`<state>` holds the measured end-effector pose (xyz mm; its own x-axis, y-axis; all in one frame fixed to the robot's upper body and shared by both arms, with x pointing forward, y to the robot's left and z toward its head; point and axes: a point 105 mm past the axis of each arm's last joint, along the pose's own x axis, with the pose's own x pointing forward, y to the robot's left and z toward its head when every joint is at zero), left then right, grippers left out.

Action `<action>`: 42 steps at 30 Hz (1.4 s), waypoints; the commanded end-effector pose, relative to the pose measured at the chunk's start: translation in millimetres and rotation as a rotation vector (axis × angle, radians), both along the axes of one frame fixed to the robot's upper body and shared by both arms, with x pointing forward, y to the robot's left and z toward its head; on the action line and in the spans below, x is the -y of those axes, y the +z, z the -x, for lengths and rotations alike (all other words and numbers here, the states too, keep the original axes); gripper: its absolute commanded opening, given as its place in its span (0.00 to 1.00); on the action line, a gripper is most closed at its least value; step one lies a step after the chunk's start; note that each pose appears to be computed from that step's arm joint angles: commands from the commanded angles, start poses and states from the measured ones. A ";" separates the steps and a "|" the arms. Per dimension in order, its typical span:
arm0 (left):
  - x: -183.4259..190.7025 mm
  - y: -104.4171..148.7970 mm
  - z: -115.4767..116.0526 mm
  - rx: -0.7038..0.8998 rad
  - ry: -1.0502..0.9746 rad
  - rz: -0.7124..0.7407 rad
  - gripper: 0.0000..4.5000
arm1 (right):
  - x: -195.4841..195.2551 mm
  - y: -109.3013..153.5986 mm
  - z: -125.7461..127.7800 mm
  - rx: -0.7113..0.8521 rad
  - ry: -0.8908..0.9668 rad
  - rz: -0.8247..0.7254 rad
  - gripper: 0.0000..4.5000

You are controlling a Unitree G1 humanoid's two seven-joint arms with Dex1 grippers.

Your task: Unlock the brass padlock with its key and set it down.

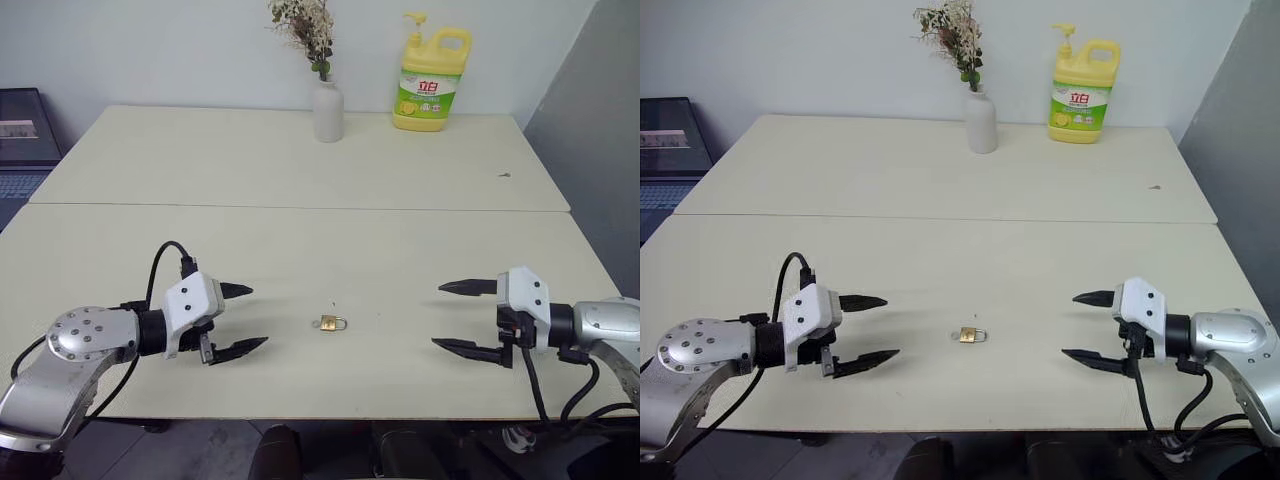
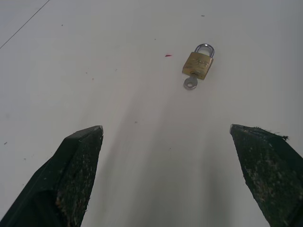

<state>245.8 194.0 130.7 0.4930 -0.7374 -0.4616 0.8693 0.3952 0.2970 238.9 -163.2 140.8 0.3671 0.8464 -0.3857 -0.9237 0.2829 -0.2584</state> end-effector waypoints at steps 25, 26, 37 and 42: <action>-6.0 15.5 26.4 -0.025 -0.201 -0.042 0.99 | -116.2 -5.4 -18.1 -0.004 0.136 -0.104 0.99; -5.5 14.8 27.6 -0.027 -0.213 -0.055 0.99 | -122.4 -8.6 -17.6 -0.013 0.156 -0.079 0.99; -5.0 9.6 34.6 -0.022 -0.242 -0.115 0.99 | -163.8 -30.5 -27.4 -0.066 0.165 0.032 0.99; -3.8 11.1 32.3 -0.005 -0.243 -0.116 0.99 | -159.5 -41.7 -35.1 -0.083 0.118 0.084 0.99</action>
<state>212.8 201.9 133.5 0.3000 -0.7750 -0.5562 0.9464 0.1685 0.2757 272.5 -6.4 91.9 0.2196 0.8415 -0.4936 -0.9736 0.1567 -0.1659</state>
